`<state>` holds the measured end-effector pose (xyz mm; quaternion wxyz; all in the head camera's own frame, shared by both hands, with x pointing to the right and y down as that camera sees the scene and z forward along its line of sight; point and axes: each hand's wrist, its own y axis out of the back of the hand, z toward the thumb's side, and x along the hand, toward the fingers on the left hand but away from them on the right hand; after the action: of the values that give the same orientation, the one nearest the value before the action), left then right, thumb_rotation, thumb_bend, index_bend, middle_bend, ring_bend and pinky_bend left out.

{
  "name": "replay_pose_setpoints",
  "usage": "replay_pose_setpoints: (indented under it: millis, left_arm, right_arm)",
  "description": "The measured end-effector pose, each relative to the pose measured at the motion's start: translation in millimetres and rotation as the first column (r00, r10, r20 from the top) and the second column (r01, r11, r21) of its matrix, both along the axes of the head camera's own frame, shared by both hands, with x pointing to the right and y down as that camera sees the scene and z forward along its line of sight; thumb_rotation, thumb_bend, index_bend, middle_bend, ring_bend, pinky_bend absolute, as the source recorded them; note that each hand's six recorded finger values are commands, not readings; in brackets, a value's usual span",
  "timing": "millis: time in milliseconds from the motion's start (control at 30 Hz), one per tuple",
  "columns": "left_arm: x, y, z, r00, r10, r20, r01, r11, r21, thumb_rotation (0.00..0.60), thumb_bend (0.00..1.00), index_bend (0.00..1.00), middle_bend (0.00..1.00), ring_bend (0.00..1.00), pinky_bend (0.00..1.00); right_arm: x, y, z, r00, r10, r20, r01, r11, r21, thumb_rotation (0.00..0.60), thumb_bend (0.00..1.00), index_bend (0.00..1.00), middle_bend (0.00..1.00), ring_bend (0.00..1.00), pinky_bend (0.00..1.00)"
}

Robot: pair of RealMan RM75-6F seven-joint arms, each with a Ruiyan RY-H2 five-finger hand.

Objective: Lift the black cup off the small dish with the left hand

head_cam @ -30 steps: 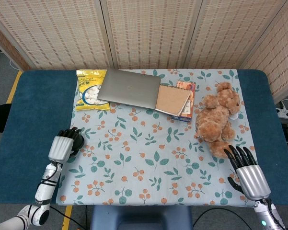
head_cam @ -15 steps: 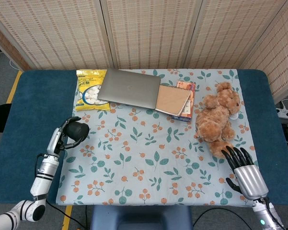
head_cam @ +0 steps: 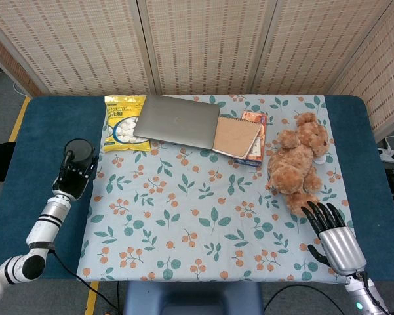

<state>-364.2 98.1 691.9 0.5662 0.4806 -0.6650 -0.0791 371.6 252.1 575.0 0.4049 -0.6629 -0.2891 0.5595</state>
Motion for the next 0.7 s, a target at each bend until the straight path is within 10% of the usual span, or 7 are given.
replay_pose_setpoints:
  millis: [233,400,500,600,700]
  left_arm:
    - [7.7,2.2,-4.4,0.959,0.193,0.208,-0.209,0.976,0.062,0.600,0.66,0.17,0.22,0.15,0.34]
    - [14.8,8.3,-4.0,0.778,0.389,0.493,-0.471,0.881,0.049,0.600,0.66,0.18,0.22,0.15,0.34]
    - [14.9,11.5,-1.5,0.542,0.465,0.700,-0.633,0.774,-0.024,0.600,0.66,0.19,0.21,0.14,0.33]
    - [12.7,15.2,3.2,0.207,0.470,0.858,-0.747,0.642,-0.172,0.600,0.66,0.19,0.21,0.14,0.33]
    - [8.3,18.6,8.8,-0.192,0.383,0.904,-0.775,0.505,-0.379,0.600,0.66,0.19,0.21,0.14,0.33]
  right_arm:
    - [2.2,0.2,-4.3,1.000,0.003,0.012,-0.003,1.000,0.006,0.600,0.18,0.00,0.00,0.00,0.00]
    - [1.9,0.7,-3.1,1.000,0.000,0.010,0.000,1.000,0.001,0.600,0.18,0.00,0.00,0.00,0.00]
    - [1.3,0.9,-1.9,1.000,-0.001,0.006,0.001,1.000,-0.002,0.600,0.18,0.00,0.00,0.00,0.00]
    - [0.2,1.3,-0.6,1.000,-0.004,0.003,0.004,1.000,-0.005,0.600,0.18,0.00,0.00,0.00,0.00]
    - [-0.9,2.1,0.4,1.000,-0.007,0.001,0.007,1.000,-0.007,0.600,0.18,0.00,0.00,0.00,0.00]
